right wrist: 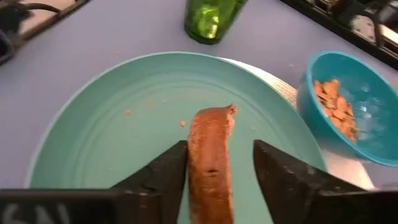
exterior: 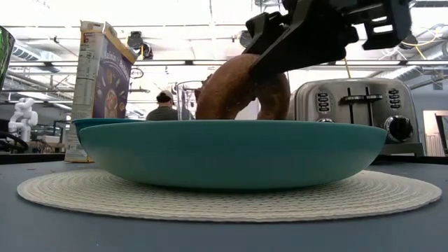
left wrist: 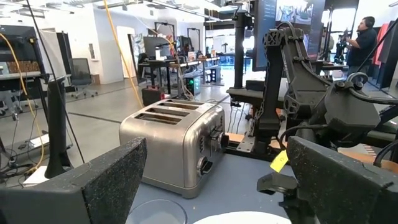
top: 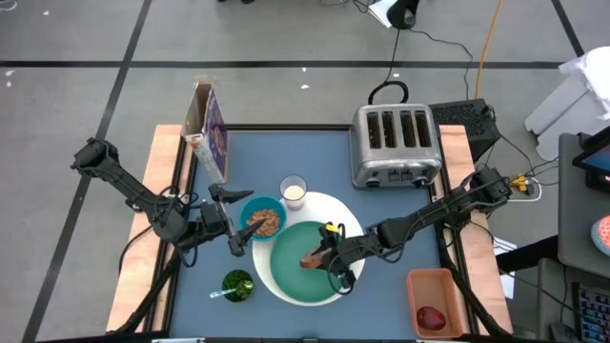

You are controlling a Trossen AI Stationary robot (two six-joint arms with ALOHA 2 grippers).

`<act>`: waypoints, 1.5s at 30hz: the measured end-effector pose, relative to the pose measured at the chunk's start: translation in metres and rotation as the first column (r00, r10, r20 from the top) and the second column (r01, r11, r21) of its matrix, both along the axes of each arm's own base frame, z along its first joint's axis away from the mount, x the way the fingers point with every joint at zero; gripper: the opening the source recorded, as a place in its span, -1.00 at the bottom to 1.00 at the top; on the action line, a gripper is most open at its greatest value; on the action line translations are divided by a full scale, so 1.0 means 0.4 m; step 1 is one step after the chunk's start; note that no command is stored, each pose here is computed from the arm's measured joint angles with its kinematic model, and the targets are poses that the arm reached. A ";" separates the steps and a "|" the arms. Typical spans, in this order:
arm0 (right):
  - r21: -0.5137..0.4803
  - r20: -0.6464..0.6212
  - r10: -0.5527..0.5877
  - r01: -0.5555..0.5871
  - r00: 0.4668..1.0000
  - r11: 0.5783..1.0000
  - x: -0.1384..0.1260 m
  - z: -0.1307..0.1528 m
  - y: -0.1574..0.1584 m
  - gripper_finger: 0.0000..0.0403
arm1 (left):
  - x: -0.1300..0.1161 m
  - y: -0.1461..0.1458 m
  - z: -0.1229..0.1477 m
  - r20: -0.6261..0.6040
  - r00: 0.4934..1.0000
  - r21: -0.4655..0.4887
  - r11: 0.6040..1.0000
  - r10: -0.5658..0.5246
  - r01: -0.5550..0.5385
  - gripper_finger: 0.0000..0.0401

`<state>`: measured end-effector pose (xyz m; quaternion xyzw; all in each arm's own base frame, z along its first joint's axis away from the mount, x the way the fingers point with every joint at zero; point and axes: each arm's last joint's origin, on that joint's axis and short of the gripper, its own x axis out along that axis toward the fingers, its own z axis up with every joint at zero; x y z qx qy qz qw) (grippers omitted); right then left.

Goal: Arrange a breakfast setting
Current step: Put the bagel on the green plate, then put the red apple on the white mat to the top left of the green plate

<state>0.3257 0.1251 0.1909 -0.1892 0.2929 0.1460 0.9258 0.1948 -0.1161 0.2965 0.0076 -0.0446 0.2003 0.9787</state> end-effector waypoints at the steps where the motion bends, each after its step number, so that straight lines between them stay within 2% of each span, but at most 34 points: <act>1: -0.002 0.004 -0.034 0.034 0.999 0.999 0.000 0.000 -0.002 -0.04 | 0.000 0.000 0.000 0.000 1.000 0.000 1.000 0.000 0.000 0.96; 4: 0.019 0.011 -0.141 0.141 0.990 0.990 0.003 0.001 -0.011 0.11 | 0.000 0.000 0.000 0.001 1.000 -0.001 1.000 0.000 0.000 0.96; 6: 0.046 0.004 -0.160 0.160 0.987 0.986 0.005 0.001 -0.016 0.17 | 0.000 0.000 0.000 0.001 1.000 -0.002 1.000 0.000 0.000 0.96; 16: 0.173 -0.055 -0.001 0.011 0.998 0.985 0.003 0.000 -0.006 0.24 | 0.000 0.000 0.000 0.001 1.000 -0.002 1.000 0.000 0.000 0.96; 21: 0.191 -0.054 0.022 -0.011 0.998 0.982 0.001 0.004 -0.004 0.24 | 0.000 0.000 0.000 0.001 1.000 -0.002 1.000 0.000 0.000 0.96; 27: 0.236 0.034 0.043 -0.050 0.999 0.970 -0.038 0.091 0.010 0.24 | 0.000 0.000 0.000 0.001 1.000 -0.002 1.000 0.000 0.000 0.96; 30: 0.350 0.057 0.003 -0.023 0.998 0.936 -0.073 0.152 0.013 0.24 | 0.000 0.000 0.000 0.001 1.000 -0.002 1.000 0.000 0.000 0.96; 33: 0.479 0.050 -0.055 0.024 0.997 0.877 -0.108 0.207 0.009 0.24 | 0.000 0.000 0.000 0.001 1.000 -0.002 1.000 0.000 0.000 0.96; 36: 0.553 0.041 -0.079 0.043 0.996 0.832 -0.144 0.249 0.003 0.24 | 0.000 0.000 0.000 0.002 1.000 -0.002 1.000 0.000 0.000 0.96; 40: 0.588 0.086 -0.078 0.012 0.993 0.809 -0.175 0.291 -0.005 0.24 | 0.000 0.000 0.000 0.003 1.000 -0.005 1.000 0.000 0.000 0.96; 45: 0.589 0.126 -0.053 -0.031 0.991 0.808 -0.194 0.316 -0.013 0.24 | 0.000 0.000 0.000 0.003 1.000 -0.006 1.000 -0.001 0.001 0.96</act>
